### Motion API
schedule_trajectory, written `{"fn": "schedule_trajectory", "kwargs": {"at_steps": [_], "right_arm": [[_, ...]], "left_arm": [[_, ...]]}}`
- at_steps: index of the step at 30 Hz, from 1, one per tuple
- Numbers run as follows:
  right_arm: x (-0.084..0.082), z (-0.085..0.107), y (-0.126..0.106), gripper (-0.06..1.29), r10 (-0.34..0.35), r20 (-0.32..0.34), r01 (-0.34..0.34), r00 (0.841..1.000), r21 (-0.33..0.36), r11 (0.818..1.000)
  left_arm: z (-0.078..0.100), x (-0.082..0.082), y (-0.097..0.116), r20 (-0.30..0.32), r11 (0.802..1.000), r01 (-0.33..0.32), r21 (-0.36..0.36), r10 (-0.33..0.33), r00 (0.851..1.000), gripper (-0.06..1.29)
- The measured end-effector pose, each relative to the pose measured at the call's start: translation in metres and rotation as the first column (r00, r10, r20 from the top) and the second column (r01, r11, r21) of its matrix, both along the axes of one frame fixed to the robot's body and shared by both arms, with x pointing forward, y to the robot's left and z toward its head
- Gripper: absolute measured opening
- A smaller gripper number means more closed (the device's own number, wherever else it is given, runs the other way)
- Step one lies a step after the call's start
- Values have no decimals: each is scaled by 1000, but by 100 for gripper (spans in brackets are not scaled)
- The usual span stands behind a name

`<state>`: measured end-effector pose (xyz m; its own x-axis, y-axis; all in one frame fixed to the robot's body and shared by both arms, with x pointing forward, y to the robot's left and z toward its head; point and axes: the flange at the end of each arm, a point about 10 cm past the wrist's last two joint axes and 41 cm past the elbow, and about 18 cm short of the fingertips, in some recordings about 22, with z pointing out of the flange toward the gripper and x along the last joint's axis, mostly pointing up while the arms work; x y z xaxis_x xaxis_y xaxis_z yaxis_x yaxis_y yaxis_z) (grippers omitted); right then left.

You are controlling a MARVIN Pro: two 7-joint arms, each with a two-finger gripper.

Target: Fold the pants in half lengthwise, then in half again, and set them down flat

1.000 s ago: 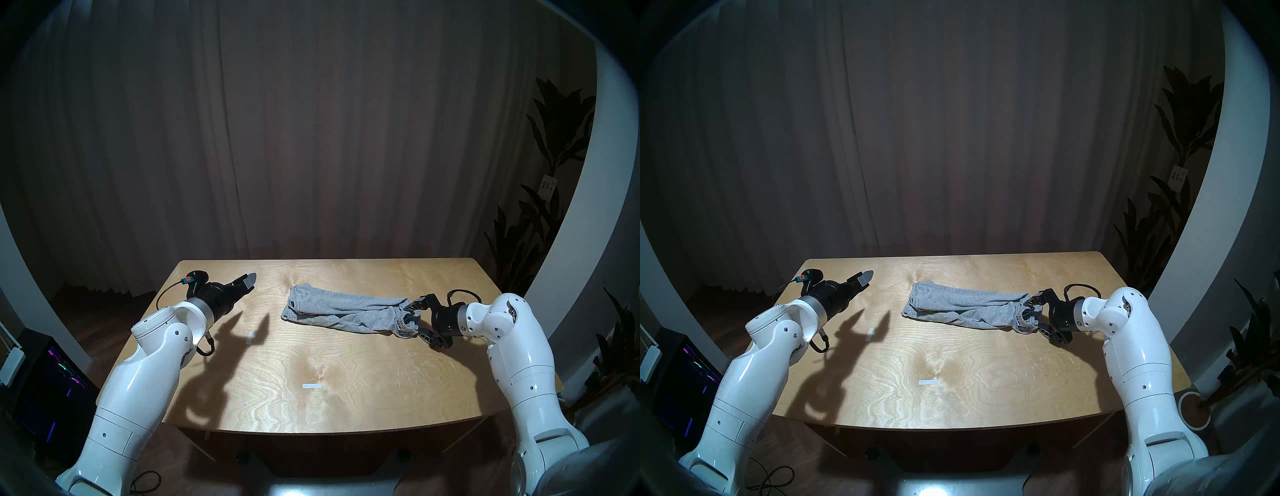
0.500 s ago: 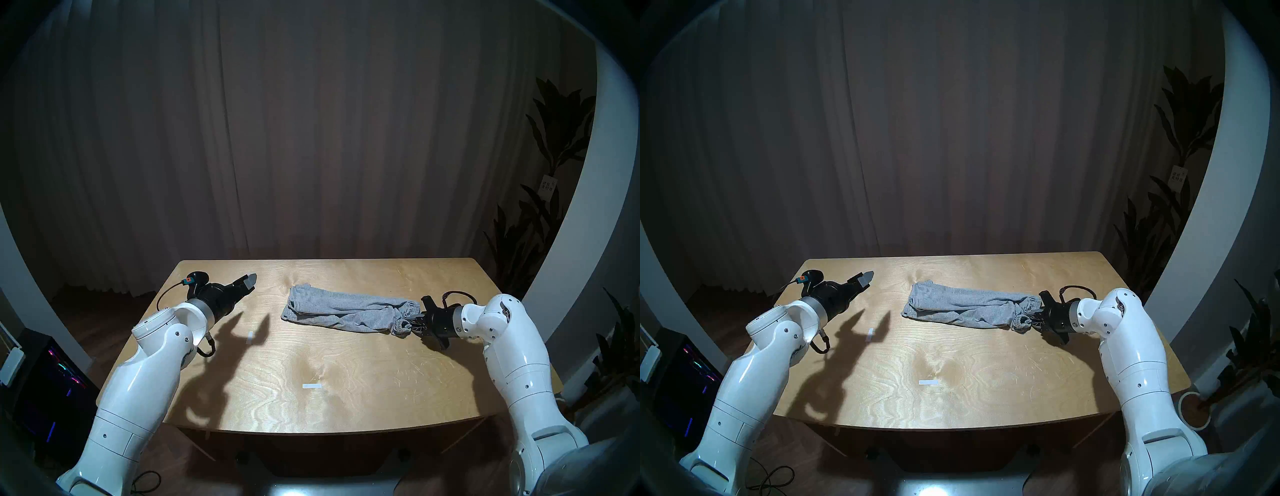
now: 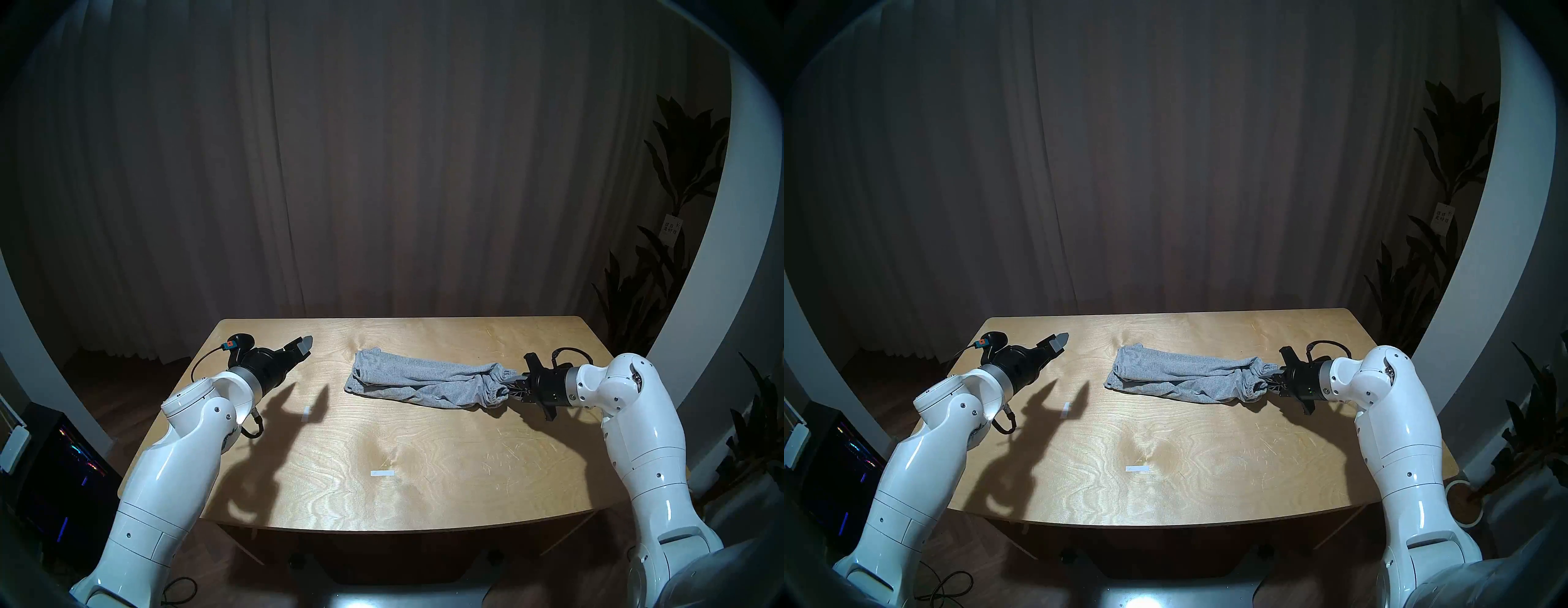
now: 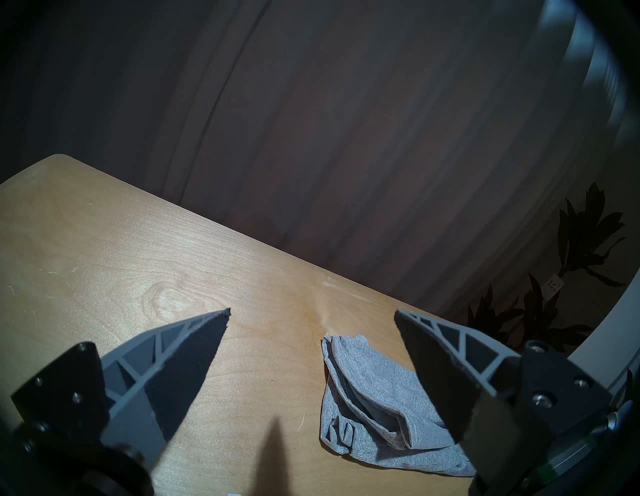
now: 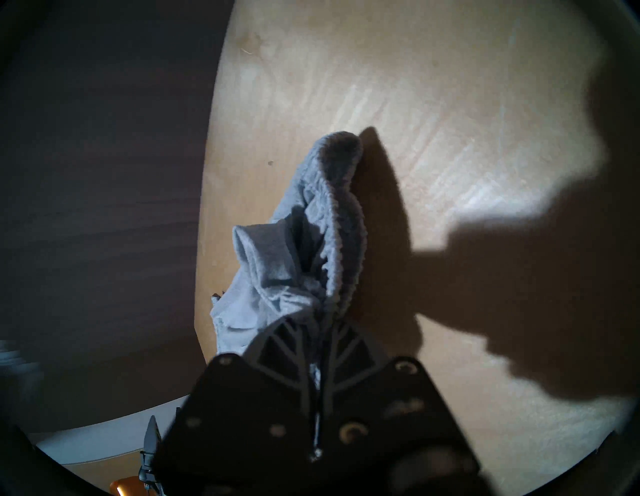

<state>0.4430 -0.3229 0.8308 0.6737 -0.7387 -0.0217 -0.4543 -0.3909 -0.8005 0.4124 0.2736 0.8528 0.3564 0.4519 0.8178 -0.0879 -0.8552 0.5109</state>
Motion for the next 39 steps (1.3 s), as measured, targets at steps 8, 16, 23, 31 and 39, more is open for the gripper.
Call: {"fn": "schedule_trajectory", "kwargs": {"at_steps": [8,16,23,31,39], "right_arm": [[19,23,31,1,72,56,-73,996,16,997],[39,36,67,-1,136,82,-139,987,28,990],[55,35,89,-1,160,67,-162,985,21,987],[71,33,126,-1,211,49,-212,976,12,977],[85,36,170,-1,272,39,-272,962,-8,962]], "left_arm": [[-1,-1,3,1,1000,-15,-4,15,1000,121],[-2,-7,11,3,999,-42,-8,42,999,121],[-4,-14,22,2,997,-75,-9,75,997,121],[-5,-21,36,6,993,-114,-19,114,993,121],[-6,-30,54,17,986,-161,-35,162,987,121]]}}
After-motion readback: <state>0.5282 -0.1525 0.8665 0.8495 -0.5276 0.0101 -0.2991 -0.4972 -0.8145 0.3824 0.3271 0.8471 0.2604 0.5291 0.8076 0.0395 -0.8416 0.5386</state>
